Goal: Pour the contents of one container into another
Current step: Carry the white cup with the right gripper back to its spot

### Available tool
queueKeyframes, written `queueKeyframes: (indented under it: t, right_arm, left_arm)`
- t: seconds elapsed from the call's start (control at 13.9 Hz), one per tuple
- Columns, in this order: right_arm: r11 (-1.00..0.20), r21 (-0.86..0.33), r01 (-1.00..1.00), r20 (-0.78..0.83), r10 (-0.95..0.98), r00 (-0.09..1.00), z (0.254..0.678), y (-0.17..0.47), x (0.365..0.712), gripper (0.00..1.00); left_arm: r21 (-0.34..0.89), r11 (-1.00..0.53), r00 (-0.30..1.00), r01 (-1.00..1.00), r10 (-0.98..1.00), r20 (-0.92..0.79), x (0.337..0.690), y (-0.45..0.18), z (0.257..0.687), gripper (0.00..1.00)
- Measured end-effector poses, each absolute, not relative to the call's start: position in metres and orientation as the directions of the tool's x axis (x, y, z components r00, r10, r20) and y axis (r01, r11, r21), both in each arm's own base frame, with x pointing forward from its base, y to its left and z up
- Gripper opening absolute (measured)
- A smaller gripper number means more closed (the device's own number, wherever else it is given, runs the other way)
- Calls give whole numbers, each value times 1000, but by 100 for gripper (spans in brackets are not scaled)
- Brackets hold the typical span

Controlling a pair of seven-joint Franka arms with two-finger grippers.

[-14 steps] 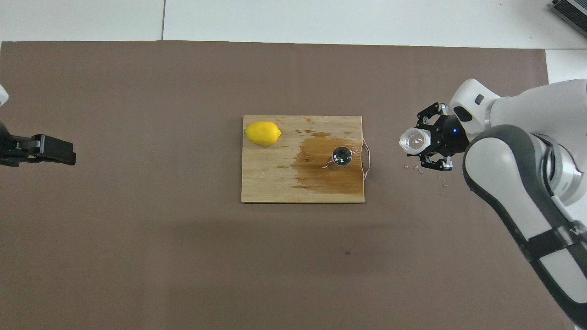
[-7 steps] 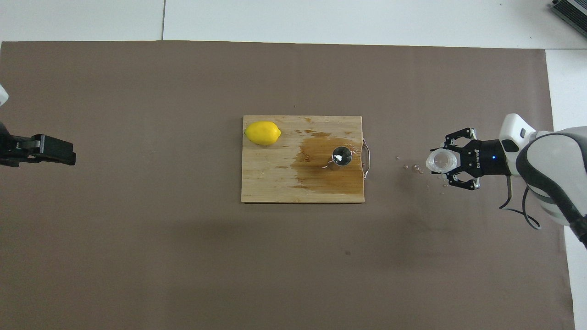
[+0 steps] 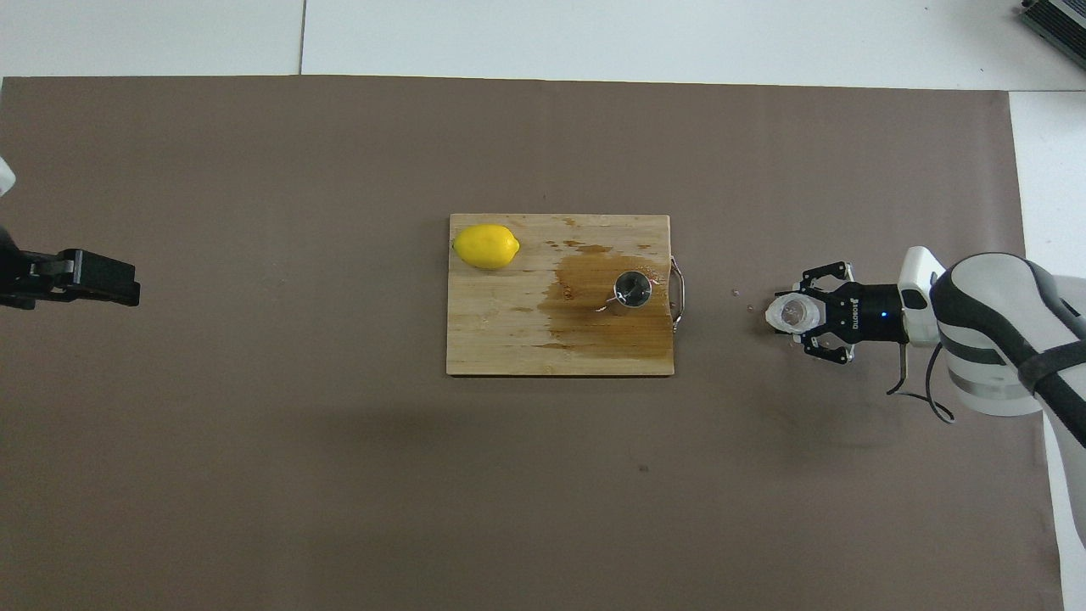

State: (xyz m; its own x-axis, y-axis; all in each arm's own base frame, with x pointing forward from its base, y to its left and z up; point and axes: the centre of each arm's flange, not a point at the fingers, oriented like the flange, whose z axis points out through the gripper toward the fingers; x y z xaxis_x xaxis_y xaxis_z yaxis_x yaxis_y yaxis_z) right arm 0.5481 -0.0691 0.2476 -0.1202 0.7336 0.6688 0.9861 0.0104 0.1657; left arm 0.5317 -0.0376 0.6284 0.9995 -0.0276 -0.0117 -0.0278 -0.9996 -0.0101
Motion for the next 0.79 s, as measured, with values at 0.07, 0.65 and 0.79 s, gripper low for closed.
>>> queueKeyframes:
  t: [0.07,0.65,0.79]
  right_arm:
    - [7,167,986,670,733,-119,248,-69,549,51]
    - [19,158,987,625,772,-115,286,-62,557,100]
    - [-3,126,992,585,808,-72,322,-62,557,100]
  left_arm:
    - [-10,-1000,1000,-27,-27,-12,532,-37,628,100]
    - [-10,-1000,1000,-28,-27,-12,532,-37,628,100]
    - [-10,-1000,1000,-28,-27,-12,532,-37,628,100]
